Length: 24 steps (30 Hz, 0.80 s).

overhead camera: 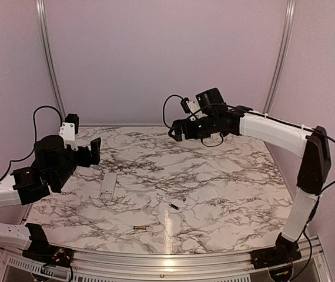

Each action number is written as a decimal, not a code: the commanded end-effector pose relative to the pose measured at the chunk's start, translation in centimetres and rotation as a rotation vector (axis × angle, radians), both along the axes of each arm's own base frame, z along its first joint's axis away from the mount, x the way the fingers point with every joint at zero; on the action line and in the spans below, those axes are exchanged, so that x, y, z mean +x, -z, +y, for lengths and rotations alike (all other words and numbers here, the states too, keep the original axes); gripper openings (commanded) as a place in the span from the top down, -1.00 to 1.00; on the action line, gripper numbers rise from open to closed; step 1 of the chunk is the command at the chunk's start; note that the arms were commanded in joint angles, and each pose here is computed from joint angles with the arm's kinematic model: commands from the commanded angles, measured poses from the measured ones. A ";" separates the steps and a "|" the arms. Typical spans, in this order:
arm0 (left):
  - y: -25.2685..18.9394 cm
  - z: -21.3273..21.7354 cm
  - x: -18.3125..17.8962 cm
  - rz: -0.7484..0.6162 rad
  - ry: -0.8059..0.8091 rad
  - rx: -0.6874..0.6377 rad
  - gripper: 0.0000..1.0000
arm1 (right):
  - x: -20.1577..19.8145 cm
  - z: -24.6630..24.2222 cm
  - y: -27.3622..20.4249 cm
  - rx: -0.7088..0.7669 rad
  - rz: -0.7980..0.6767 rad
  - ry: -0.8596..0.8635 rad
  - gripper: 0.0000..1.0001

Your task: Unload the batteries from the remote control

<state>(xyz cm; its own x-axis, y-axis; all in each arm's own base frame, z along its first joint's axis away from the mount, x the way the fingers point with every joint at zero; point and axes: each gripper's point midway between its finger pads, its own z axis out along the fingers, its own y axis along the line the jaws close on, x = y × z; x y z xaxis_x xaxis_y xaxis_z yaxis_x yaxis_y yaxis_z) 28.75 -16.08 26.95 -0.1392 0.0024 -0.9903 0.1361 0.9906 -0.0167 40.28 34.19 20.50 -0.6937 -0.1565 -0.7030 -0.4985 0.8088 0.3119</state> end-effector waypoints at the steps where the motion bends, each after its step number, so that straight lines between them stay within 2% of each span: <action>1: -2.7 2.1 1.4 -0.030 -0.078 0.166 -0.98 | 1.2 -4.1 -7.8 -0.100 -0.212 0.108 -0.97; 5: -5.3 3.6 2.5 -0.065 -0.103 0.178 -0.98 | 0.9 -6.4 -12.2 -0.126 -0.360 0.163 -0.97; 11: -6.2 6.8 3.8 -0.048 -0.167 0.193 -0.98 | -0.6 -11.8 -16.1 -0.169 -0.508 0.325 -0.97; 14: -5.8 8.9 4.0 -0.027 -0.205 0.180 -0.98 | -1.3 -15.1 -16.0 -0.124 -0.495 0.388 -0.97; 18: -5.0 12.4 3.8 -0.005 -0.282 0.121 -0.98 | -2.0 -21.1 -14.4 0.005 -0.383 0.538 -0.97; 24: -3.1 14.2 2.9 0.029 -0.309 0.030 -0.98 | -4.4 -23.0 -12.9 0.113 -0.348 0.570 -0.97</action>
